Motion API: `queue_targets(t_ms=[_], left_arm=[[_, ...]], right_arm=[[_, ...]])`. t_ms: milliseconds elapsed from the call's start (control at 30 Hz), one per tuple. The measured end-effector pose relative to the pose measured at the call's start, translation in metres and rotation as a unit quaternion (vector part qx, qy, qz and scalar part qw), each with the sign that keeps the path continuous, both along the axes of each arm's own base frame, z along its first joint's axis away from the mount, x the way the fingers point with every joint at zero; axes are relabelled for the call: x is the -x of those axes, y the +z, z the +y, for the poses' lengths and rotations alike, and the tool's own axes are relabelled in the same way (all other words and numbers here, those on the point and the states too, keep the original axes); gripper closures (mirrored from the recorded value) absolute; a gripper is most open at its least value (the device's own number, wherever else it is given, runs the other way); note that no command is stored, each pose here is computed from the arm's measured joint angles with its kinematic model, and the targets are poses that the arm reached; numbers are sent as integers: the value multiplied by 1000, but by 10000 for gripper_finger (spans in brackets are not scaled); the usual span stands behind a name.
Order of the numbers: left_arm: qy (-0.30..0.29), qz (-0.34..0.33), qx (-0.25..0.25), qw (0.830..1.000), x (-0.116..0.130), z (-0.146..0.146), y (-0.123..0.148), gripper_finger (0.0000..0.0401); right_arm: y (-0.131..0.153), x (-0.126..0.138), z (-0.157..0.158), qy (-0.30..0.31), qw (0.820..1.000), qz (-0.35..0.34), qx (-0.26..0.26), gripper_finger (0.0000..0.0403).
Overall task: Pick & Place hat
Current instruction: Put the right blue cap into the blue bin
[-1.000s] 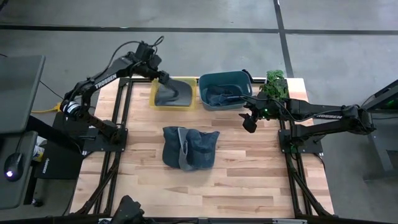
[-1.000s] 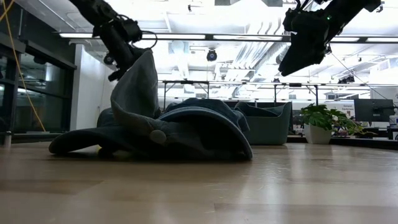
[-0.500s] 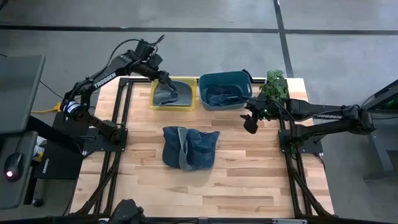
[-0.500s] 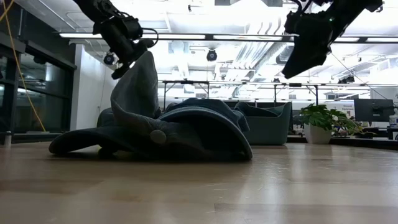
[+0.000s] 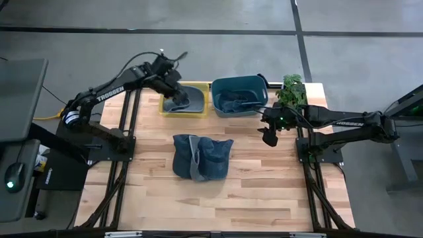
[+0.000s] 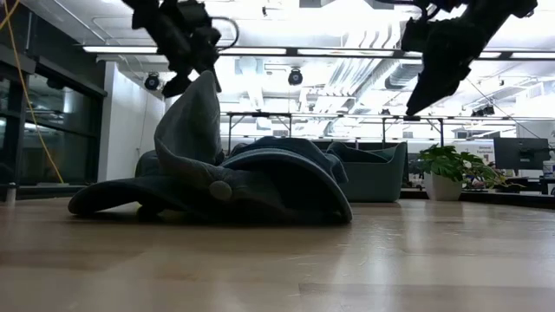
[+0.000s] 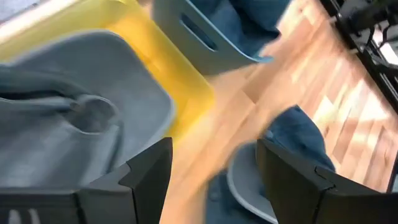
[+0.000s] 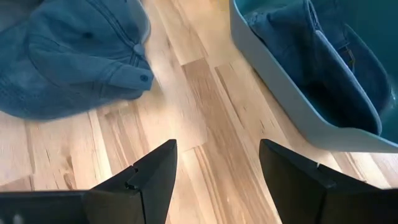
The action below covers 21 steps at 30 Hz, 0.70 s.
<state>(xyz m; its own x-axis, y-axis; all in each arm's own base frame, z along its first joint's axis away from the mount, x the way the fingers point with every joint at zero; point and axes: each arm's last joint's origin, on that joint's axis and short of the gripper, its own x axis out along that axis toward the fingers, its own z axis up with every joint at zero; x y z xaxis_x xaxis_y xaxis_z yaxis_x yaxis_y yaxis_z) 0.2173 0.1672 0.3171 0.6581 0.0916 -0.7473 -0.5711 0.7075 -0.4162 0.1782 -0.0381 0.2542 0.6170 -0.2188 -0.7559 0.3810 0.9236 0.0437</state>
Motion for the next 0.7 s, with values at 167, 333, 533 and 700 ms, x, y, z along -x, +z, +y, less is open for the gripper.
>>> queue_targets(t_ms=[167, 333, 533, 700], left_arm=[[7, 8, -12, 1000, -15, -37, 8, 172], [8, 23, -33, 999, -33, -76, 9, 172], [-12, 34, -78, 996, -43, -112, 9, 172], [-33, 48, -102, 993, -45, -133, 8, 172]], right_arm=[[3, -3, 0, -8, 999, -30, -24, 181], [4, -6, 2, -24, 995, -61, -81, 181], [-21, -9, 5, -56, 974, -93, -199, 181], [-49, -8, 17, -106, 942, -111, -299, 181]])
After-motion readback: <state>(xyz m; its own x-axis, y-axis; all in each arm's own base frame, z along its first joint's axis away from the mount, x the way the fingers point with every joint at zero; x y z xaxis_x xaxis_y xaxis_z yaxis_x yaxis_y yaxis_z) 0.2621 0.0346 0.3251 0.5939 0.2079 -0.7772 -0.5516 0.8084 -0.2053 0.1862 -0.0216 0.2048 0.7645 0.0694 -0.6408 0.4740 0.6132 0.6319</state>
